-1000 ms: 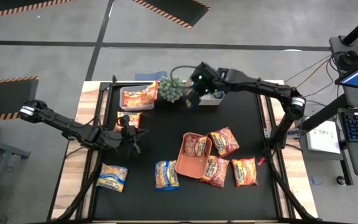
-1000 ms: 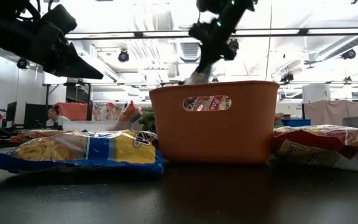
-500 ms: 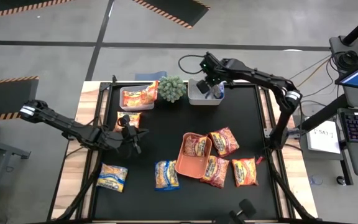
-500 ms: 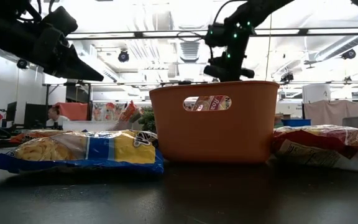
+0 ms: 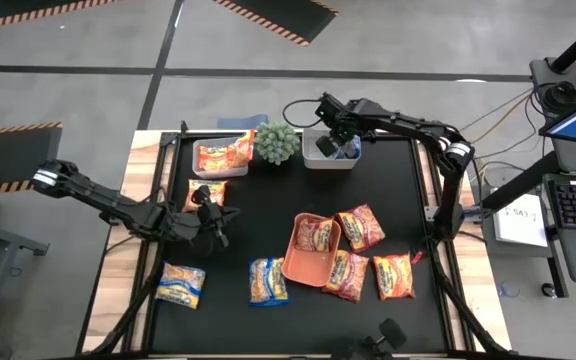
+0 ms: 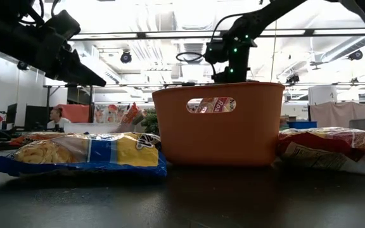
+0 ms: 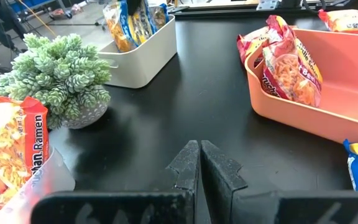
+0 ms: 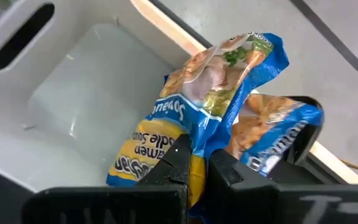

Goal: Sort Maruchan noodles
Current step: Put the blue noodle pack into the gray bin

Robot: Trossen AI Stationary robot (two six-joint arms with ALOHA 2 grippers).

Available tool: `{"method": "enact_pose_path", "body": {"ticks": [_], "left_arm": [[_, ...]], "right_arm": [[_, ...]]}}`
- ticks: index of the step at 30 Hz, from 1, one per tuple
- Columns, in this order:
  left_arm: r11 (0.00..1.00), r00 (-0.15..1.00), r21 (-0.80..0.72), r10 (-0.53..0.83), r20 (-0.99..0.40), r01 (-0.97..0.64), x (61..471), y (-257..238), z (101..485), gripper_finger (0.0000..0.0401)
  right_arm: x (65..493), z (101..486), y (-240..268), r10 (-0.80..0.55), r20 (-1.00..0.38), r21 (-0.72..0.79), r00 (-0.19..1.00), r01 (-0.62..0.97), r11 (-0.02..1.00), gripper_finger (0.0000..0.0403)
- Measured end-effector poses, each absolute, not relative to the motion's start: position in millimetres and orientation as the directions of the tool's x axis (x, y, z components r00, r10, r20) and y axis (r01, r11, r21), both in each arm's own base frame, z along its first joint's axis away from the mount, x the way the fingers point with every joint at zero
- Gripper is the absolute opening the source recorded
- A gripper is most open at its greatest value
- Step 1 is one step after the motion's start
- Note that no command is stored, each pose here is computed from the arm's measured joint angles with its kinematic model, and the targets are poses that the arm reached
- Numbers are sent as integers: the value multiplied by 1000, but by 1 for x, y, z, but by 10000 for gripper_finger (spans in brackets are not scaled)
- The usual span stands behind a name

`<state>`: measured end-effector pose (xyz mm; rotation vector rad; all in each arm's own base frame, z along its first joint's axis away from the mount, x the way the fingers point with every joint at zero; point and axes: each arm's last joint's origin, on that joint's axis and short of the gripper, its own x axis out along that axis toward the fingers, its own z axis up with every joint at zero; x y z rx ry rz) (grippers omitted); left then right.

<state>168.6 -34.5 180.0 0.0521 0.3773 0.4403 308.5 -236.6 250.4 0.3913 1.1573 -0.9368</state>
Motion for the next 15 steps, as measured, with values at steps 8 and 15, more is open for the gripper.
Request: {"method": "enact_pose_path", "body": {"ticks": [8,15], "left_arm": [[903,831,134,427,-356,-407,170,-35,178,0],[903,827,141,428,-364,-406,172,-36,175,0]], "right_arm": [[311,239,-239,-404,-912,-201,65,789,581,11],[311,238,-239,-400,-914,-190,63,806,561,29]]}}
